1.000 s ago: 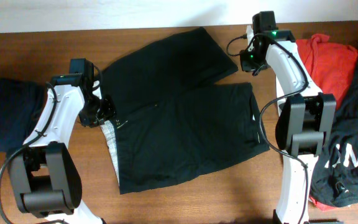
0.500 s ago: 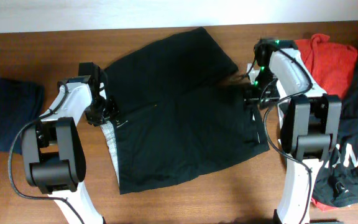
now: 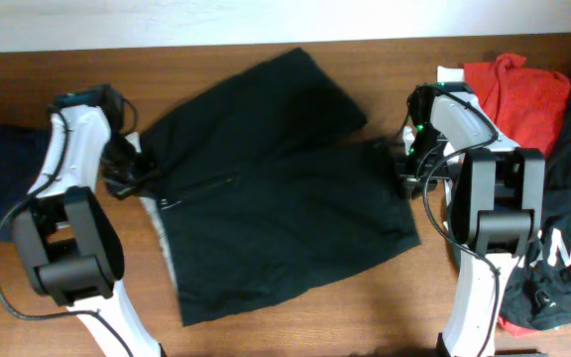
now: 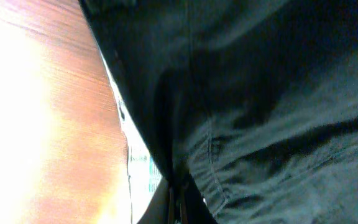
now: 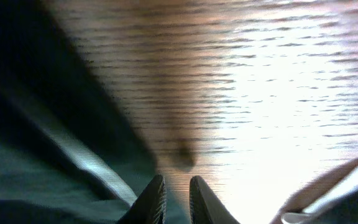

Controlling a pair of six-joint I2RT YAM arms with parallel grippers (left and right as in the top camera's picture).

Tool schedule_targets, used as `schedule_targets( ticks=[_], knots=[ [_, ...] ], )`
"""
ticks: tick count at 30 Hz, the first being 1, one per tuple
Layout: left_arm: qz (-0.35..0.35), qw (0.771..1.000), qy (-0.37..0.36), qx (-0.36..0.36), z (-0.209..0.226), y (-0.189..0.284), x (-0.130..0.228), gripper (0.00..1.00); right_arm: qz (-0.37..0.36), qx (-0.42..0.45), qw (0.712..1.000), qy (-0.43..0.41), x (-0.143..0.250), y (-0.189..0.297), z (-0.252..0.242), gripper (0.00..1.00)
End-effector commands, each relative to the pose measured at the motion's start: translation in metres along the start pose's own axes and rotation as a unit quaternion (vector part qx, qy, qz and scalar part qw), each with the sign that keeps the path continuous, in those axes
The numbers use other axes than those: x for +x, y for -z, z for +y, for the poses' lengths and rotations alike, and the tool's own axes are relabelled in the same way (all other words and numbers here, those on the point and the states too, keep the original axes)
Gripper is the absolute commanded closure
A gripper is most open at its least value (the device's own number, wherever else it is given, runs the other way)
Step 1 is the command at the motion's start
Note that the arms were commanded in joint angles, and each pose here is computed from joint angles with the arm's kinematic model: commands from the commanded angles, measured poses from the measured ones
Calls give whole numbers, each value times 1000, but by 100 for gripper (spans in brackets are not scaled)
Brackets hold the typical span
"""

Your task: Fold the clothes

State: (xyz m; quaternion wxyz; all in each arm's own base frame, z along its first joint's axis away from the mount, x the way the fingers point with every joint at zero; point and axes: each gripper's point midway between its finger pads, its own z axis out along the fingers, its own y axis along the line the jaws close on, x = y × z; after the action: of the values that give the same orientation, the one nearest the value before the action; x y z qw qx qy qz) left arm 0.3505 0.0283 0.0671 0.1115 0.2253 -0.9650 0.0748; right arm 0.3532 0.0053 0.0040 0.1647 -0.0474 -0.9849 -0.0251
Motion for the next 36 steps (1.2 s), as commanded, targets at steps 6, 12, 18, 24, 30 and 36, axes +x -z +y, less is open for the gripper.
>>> schedule_targets(
  ticks=[6, 12, 18, 24, 30, 36],
  knots=[
    [35, 988, 58, -137, 60, -45, 18, 100, -3, -79, 996, 50, 3, 7, 25, 80],
    [36, 988, 58, -137, 59, -45, 18, 100, -72, -98, 988, 90, -27, 10, 52, 96],
    [36, 988, 58, -136, 59, -45, 18, 100, -77, -91, 988, 99, -29, 11, 57, 96],
    [34, 989, 58, -134, 58, -45, 17, 100, -95, -89, 986, 108, -33, 31, 62, 96],
    [33, 989, 58, -134, 58, -45, 17, 100, -86, -47, 988, 123, -37, 7, 74, 96],
    [31, 984, 55, -164, 69, -42, 17, 100, -87, 0, 992, 95, -40, -2, 56, 96]
  ],
)
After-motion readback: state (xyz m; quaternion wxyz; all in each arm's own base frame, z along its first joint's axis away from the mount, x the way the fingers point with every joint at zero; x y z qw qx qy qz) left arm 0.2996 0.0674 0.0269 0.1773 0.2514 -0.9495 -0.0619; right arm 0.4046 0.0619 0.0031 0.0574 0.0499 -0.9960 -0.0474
